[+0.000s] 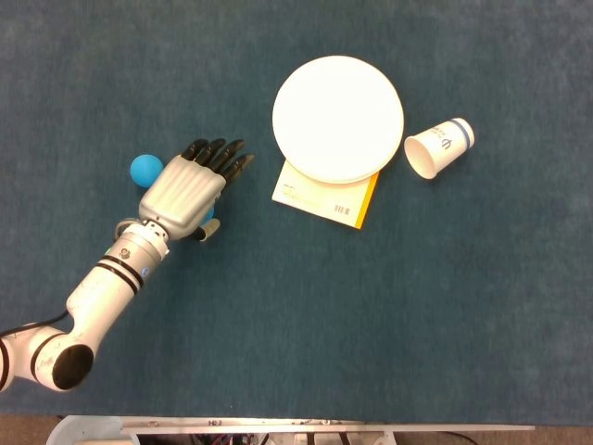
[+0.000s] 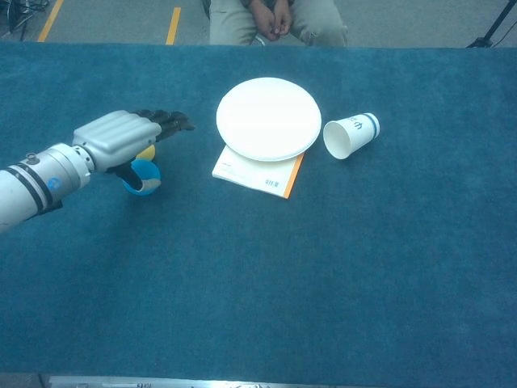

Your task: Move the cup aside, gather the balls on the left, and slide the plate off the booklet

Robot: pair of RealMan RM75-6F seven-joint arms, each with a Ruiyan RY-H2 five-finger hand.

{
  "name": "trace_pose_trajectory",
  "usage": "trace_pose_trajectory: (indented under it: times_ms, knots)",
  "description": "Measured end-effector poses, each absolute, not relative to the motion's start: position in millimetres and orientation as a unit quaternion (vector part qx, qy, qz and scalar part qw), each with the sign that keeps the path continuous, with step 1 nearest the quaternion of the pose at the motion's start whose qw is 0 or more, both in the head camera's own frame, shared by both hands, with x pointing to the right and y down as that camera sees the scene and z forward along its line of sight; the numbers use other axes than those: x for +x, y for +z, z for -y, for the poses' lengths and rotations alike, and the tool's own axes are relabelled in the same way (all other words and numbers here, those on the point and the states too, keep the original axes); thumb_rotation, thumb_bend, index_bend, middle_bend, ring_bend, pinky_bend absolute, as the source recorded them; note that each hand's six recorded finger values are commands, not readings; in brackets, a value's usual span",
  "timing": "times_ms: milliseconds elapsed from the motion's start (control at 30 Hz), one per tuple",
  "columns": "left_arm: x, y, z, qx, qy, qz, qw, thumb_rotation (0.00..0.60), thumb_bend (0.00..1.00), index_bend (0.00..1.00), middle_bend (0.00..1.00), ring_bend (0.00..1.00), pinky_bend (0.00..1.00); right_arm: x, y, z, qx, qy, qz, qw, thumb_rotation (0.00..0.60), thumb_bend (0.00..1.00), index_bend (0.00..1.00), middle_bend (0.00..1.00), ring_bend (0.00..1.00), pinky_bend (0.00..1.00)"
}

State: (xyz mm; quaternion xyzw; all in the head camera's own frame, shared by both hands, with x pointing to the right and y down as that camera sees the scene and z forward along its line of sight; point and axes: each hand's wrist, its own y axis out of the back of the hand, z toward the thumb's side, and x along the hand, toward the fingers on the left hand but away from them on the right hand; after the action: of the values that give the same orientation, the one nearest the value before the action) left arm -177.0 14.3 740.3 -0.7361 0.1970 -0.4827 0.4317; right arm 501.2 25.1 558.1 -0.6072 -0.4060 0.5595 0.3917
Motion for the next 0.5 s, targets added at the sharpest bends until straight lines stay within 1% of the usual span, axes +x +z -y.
trace_pose_trajectory:
  times_ms: [167, 500]
  knots:
    - [-181.1, 746.5, -11.2, -0.735, -0.487, -0.2, 0.427, 0.6, 0.28, 0.03, 0.0, 0.0, 0.08, 501.0, 557.5, -25.4, -0.606, 0.561, 0.406, 0.392, 0.6, 0.17, 0.28, 0.39, 0.36, 0.59]
    - [-199.5, 748.5, 3.8, -0.717, -0.507, -0.204, 0.433, 0.6, 0.28, 0.03, 0.0, 0.0, 0.08, 498.8, 555.6, -25.0, -0.604, 0.561, 0.406, 0.394, 0.6, 0.17, 0.28, 0.39, 0.36, 0.59]
